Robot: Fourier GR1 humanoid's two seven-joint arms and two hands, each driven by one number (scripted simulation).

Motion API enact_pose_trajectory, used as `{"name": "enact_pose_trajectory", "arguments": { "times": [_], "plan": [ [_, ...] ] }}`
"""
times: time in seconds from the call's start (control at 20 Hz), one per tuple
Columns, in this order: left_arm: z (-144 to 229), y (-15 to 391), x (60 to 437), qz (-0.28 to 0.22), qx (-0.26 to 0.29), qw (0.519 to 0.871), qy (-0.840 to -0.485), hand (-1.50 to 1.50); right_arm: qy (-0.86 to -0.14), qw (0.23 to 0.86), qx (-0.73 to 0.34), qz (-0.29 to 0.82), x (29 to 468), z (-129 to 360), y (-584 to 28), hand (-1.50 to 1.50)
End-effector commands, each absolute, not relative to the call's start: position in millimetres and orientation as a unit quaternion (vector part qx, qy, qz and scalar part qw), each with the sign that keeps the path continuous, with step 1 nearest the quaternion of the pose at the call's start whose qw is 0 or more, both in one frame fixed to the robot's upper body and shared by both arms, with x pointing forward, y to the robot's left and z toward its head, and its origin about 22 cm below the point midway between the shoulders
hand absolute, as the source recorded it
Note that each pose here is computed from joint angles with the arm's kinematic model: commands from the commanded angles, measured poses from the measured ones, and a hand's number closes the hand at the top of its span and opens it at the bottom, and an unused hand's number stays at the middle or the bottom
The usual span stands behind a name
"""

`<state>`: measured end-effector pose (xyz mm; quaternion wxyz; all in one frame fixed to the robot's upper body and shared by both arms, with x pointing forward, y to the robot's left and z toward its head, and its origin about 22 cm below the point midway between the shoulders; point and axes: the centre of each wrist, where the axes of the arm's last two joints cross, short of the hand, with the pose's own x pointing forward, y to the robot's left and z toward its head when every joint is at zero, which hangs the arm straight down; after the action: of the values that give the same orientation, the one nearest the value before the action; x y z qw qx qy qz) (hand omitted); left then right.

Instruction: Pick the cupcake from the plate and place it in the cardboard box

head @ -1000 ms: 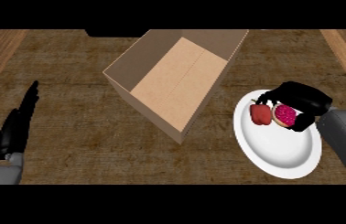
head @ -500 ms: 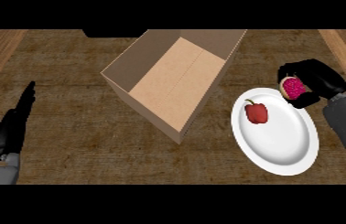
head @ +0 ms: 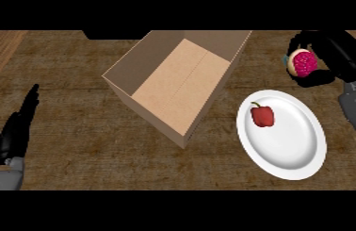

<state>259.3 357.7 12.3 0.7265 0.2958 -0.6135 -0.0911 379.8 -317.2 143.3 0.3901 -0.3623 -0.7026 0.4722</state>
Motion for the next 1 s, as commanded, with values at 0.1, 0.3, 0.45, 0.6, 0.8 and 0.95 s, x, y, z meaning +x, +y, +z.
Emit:
{"name": "enact_pose_trajectory", "arguments": {
  "times": [0.1,0.3,0.45,0.6,0.8,0.95],
  "plan": [
    [18,355,254,-0.098,0.286,0.726,-0.617,0.00,-0.741,0.370,-0.320,0.459,370,171,-280,1.50],
    [16,361,259,-0.098,0.289,0.727,-0.616,0.00,-0.760,0.400,-0.254,0.444,381,195,-230,1.50],
    [11,357,262,-0.096,0.296,0.727,-0.612,0.00,-0.769,0.419,-0.233,0.423,387,201,-202,1.50],
    [20,356,261,-0.103,0.290,0.721,-0.621,0.00,-0.769,0.441,-0.231,0.402,398,213,-162,1.50],
    [17,370,272,-0.100,0.292,0.719,-0.623,0.00,-0.760,0.473,-0.194,0.400,411,216,-133,1.50],
    [17,354,271,-0.098,0.286,0.720,-0.624,0.00,-0.754,0.492,-0.189,0.391,431,226,-114,1.50]
  ]
}}
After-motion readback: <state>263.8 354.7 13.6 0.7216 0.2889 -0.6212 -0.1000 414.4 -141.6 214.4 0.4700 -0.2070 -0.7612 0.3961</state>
